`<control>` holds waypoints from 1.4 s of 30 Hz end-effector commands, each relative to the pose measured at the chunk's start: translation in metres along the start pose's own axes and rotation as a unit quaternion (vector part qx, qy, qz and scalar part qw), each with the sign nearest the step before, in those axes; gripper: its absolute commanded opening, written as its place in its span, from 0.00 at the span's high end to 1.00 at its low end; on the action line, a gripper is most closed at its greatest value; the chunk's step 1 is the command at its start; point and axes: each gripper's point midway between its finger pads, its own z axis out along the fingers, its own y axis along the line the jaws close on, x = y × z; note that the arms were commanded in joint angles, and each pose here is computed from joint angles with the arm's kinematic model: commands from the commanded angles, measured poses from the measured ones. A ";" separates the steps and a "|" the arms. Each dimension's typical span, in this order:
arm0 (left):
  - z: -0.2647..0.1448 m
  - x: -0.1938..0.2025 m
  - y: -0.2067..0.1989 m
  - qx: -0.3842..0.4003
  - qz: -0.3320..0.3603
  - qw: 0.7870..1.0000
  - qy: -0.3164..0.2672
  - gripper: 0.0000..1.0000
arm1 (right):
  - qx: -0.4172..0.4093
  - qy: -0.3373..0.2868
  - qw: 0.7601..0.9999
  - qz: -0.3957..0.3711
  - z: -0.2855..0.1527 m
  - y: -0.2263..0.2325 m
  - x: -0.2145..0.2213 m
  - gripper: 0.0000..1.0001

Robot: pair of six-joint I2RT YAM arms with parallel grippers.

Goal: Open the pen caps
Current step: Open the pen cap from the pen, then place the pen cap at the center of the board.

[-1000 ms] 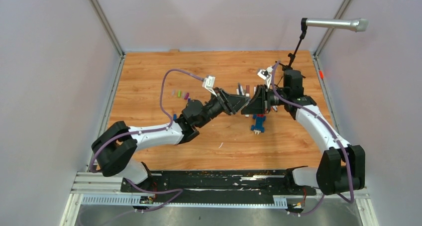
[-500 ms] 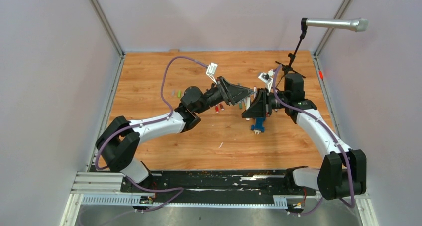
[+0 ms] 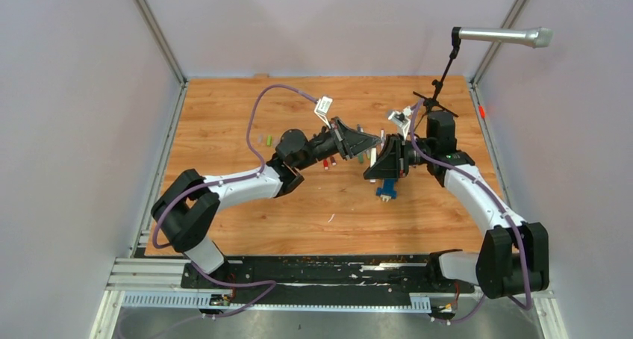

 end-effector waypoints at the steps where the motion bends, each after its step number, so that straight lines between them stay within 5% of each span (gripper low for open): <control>1: 0.002 -0.092 -0.045 0.040 0.096 0.984 -0.141 1.00 | -0.035 0.013 0.999 0.006 0.002 0.000 0.025 1.00; 7: -0.002 -0.148 -0.048 -0.002 0.138 0.971 -0.195 1.00 | -0.042 0.015 0.998 -0.049 0.002 0.016 0.039 1.00; 14: -0.018 -0.159 -0.039 -0.038 0.085 0.968 -0.231 1.00 | 0.025 0.045 0.993 -0.110 -0.006 0.007 0.054 1.00; 20: -0.032 -0.163 -0.046 -0.054 0.102 0.965 -0.235 1.00 | 0.053 0.010 0.992 -0.114 -0.022 0.006 0.045 1.00; 33: -0.111 -0.111 -0.036 -0.131 0.153 0.966 -0.163 1.00 | 0.141 -0.089 0.980 -0.112 -0.074 -0.001 0.007 1.00; 42: -0.144 -0.042 0.003 -0.182 0.122 0.975 -0.040 1.00 | 0.236 -0.129 0.955 -0.128 -0.116 -0.012 -0.012 1.00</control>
